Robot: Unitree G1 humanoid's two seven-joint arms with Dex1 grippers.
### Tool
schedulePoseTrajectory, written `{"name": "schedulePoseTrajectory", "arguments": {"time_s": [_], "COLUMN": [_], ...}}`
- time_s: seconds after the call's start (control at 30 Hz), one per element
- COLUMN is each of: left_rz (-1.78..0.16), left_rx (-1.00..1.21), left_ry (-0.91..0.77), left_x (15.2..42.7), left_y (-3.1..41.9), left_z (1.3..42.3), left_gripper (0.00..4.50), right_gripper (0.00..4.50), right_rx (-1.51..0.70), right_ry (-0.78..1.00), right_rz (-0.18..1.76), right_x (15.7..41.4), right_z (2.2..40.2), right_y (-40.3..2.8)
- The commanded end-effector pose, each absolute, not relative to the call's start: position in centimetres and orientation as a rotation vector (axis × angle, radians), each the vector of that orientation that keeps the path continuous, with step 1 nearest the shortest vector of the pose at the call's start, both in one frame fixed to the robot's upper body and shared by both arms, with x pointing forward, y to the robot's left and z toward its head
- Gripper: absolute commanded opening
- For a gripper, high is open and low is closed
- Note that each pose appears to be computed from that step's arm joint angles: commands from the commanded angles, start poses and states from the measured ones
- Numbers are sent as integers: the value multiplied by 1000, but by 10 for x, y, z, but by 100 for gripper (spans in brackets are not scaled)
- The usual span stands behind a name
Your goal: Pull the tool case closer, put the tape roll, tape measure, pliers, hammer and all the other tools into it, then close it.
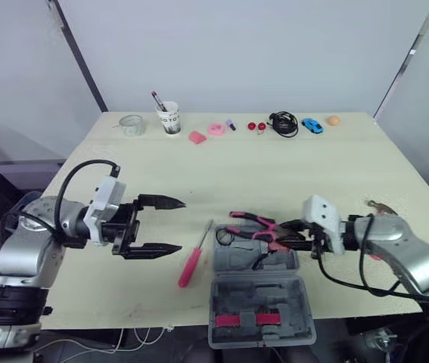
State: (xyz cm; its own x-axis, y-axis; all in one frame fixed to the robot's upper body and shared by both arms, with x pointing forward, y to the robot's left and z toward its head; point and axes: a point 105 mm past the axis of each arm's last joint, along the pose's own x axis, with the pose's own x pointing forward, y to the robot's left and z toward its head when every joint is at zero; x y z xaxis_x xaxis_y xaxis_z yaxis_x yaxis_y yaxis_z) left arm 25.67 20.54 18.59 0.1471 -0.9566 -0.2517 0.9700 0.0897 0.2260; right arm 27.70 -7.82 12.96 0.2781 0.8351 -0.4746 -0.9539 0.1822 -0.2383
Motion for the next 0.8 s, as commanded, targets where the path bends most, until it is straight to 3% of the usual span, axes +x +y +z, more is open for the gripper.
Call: {"name": "schedulePoseTrajectory", "arguments": {"time_s": [0.03, 0.33, 0.8], "left_rz": [-1470, -1444, -1440], "left_rx": [417, 476, 466], "left_ry": [42, 134, 114], "left_x": [247, 240, 245], "left_y": [215, 234, 234], "left_z": [189, 168, 167], "left_gripper": [450, 450, 450], "right_gripper": [97, 97, 97], "right_rx": [-629, -771, -887], "right_ry": [280, 366, 408], "right_rz": [1316, 1332, 1363], "right_x": [279, 288, 288], "right_z": [125, 100, 86], "right_y": [-65, -53, -52]}}
